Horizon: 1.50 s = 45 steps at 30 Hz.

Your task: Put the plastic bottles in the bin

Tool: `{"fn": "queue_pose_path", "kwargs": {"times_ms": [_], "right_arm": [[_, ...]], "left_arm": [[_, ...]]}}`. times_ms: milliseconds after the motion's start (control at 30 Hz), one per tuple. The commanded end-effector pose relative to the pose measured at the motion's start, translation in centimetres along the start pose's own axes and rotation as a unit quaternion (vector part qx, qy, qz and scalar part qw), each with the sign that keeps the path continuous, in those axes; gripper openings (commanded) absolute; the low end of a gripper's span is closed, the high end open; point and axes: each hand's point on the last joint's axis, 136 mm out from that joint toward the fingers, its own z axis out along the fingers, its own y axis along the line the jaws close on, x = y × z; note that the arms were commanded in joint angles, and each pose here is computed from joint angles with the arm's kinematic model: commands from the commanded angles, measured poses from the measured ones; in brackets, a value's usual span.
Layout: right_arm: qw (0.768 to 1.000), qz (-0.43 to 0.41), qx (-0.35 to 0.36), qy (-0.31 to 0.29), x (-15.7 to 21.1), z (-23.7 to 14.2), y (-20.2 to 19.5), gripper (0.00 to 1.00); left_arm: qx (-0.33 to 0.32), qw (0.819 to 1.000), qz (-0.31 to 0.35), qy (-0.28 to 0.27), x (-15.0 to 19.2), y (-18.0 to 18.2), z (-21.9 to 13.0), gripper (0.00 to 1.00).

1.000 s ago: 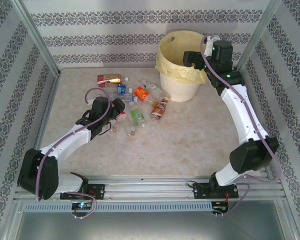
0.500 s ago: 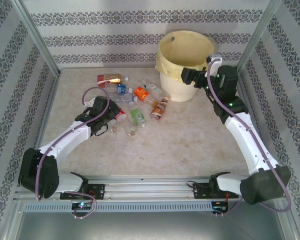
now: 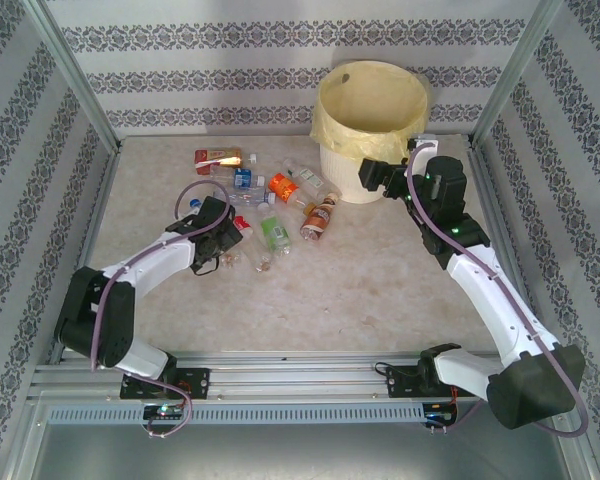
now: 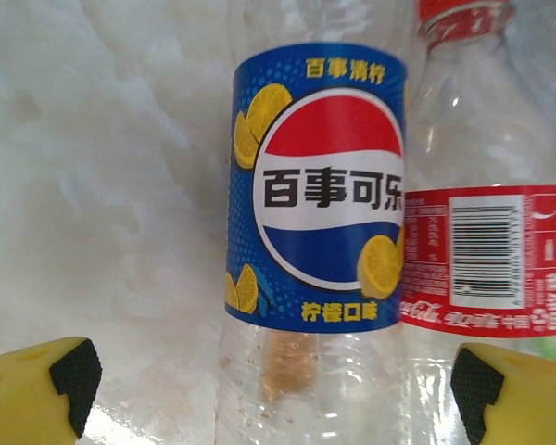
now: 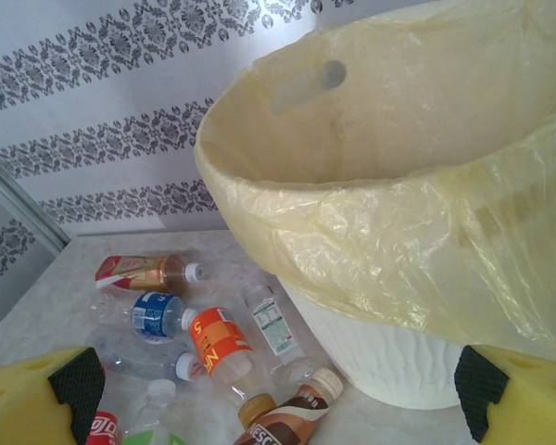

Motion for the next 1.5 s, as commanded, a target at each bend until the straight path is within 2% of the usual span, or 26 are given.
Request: {"fn": "queue_pose_path", "kwargs": {"times_ms": [0,367,567,800,1100,1300,1367,1467], "right_arm": [[1.000,0.003,-0.001,-0.019,-1.5,0.4,0.4,0.98],[1.000,-0.002,0.013,-0.013,-1.0,0.5,-0.1,0.98],[1.000,-0.001,0.012,-0.012,-1.1,0.7,-0.1,0.98],[1.000,0.003,0.012,-0.011,-1.0,0.8,-0.1,0.98],[1.000,0.010,-0.007,-0.021,-1.4,0.7,0.8,0.98],[0.998,0.015,-0.056,-0.032,-2.0,0.7,2.9,0.98],[0.997,0.019,-0.072,-0.034,-2.3,0.7,3.5,0.98],[0.994,0.029,-0.105,-0.025,-2.6,0.8,4.8,0.98]], "left_arm": [[0.001,1.000,0.009,0.012,-0.4,-0.3,0.6,0.97],[0.034,0.997,0.033,0.054,1.5,-1.2,3.4,0.91],[0.047,0.997,0.037,0.056,2.3,-0.7,4.5,0.80],[0.061,0.996,0.062,0.027,1.4,-0.5,3.3,0.66],[0.114,0.988,0.105,-0.019,-0.4,-2.3,0.0,0.54],[0.226,0.960,0.151,-0.069,-2.0,-7.1,-5.2,0.48],[0.287,0.940,0.169,-0.070,-2.0,-9.5,-7.3,0.48],[0.380,0.900,0.204,-0.066,-1.6,-13.5,-10.8,0.48]]}}
